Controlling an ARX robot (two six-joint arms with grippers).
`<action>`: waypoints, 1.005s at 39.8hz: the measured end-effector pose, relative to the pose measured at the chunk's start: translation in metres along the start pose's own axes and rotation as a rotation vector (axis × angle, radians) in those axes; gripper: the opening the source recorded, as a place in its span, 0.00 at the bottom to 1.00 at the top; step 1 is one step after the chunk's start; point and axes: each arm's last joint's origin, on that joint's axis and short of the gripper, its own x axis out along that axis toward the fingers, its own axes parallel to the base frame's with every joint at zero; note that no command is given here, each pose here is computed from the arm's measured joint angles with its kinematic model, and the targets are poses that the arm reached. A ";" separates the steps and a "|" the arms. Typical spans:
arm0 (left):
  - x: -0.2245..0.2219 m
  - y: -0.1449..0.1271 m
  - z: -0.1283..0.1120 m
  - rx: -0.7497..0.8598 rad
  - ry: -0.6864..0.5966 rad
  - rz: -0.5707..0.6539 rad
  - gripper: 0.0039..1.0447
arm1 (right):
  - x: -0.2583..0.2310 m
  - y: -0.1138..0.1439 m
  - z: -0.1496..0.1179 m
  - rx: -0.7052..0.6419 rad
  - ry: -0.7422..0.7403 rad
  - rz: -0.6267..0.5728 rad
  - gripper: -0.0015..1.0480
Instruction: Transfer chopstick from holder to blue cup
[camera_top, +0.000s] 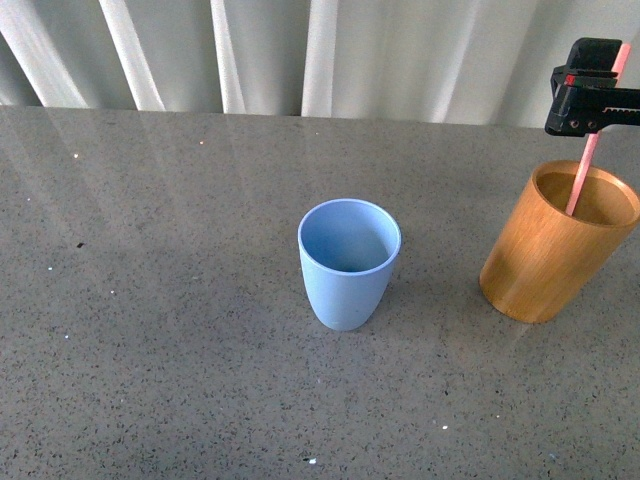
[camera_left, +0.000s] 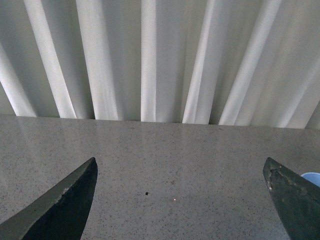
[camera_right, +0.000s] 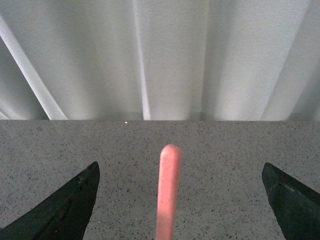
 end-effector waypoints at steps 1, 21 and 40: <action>0.000 0.000 0.000 0.000 0.000 0.000 0.94 | 0.001 0.001 0.000 -0.001 -0.002 0.002 0.90; 0.000 0.000 0.000 0.000 0.000 0.000 0.94 | 0.015 0.019 -0.005 -0.005 0.005 0.026 0.63; 0.000 0.000 0.000 0.000 0.000 0.000 0.94 | 0.000 0.024 0.002 -0.008 -0.016 0.047 0.02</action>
